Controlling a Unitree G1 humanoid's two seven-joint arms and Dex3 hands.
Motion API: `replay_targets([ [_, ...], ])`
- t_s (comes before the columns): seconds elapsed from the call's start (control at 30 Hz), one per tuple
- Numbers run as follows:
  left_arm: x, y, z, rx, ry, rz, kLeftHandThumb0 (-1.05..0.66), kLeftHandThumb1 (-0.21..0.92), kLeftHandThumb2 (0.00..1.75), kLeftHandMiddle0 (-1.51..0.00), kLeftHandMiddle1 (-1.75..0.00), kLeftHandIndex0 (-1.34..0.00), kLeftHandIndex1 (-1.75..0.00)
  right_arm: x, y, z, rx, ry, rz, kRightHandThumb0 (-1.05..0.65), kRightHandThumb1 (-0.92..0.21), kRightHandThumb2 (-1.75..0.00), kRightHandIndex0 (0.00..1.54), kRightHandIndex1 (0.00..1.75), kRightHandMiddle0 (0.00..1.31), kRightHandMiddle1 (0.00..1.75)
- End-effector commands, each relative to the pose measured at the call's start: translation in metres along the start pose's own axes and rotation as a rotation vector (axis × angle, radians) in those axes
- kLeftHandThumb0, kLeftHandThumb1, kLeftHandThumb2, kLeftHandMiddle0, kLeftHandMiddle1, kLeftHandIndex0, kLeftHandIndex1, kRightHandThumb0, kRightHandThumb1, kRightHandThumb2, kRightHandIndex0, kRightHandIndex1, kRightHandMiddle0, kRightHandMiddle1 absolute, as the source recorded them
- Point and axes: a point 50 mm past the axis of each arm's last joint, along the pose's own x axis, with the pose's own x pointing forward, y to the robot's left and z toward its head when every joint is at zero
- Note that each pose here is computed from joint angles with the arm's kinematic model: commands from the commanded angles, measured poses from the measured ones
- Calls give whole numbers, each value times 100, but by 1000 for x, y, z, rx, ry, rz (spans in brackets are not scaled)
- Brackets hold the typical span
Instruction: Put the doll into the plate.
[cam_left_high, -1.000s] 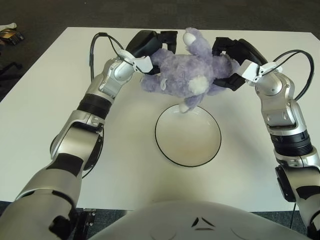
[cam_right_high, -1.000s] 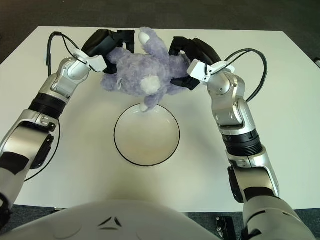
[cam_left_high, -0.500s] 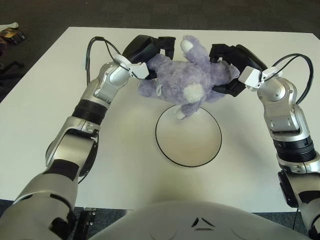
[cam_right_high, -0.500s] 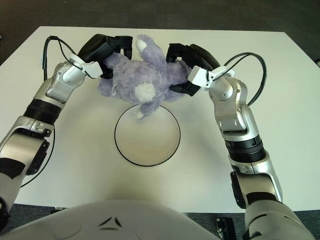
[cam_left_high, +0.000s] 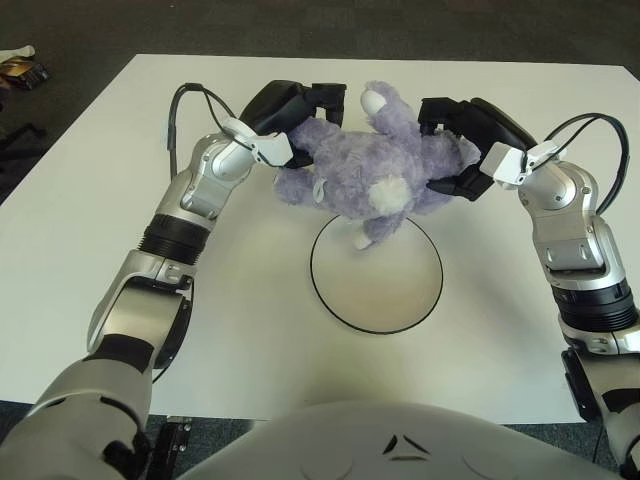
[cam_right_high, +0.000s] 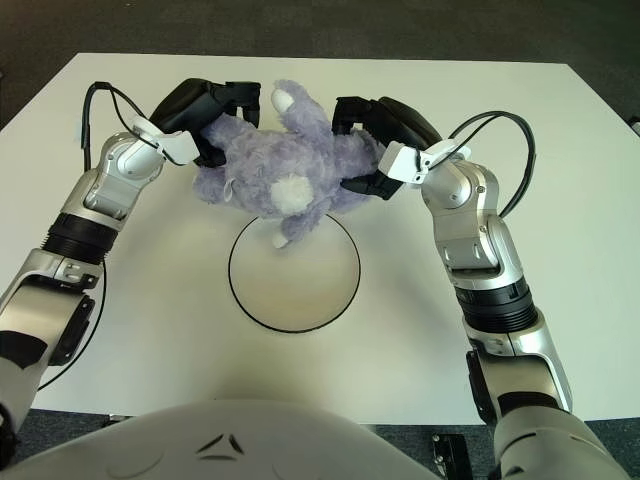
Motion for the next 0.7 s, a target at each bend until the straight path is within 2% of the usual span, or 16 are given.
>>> replay_targets([
  [0.0, -6, 5, -4, 22, 40, -11, 0, -7, 175, -87, -175, -71, -172, -3, 0, -1, -16, -15, -4, 57, -9, -159, 80, 175, 103, 175],
  [0.43, -6, 5, -2, 9, 16, -22, 0, -7, 175, -87, -175, -70, -173, -1, 5, -2, -36, -33, 1, 57, -8, -160, 81, 175, 104, 175],
  [0.67, -6, 6, -3, 2, -5, -32, 0, -7, 175, -87, -175, -70, -174, -1, 6, -2, 3, -50, 16, 58, -7, -162, 82, 175, 105, 175],
])
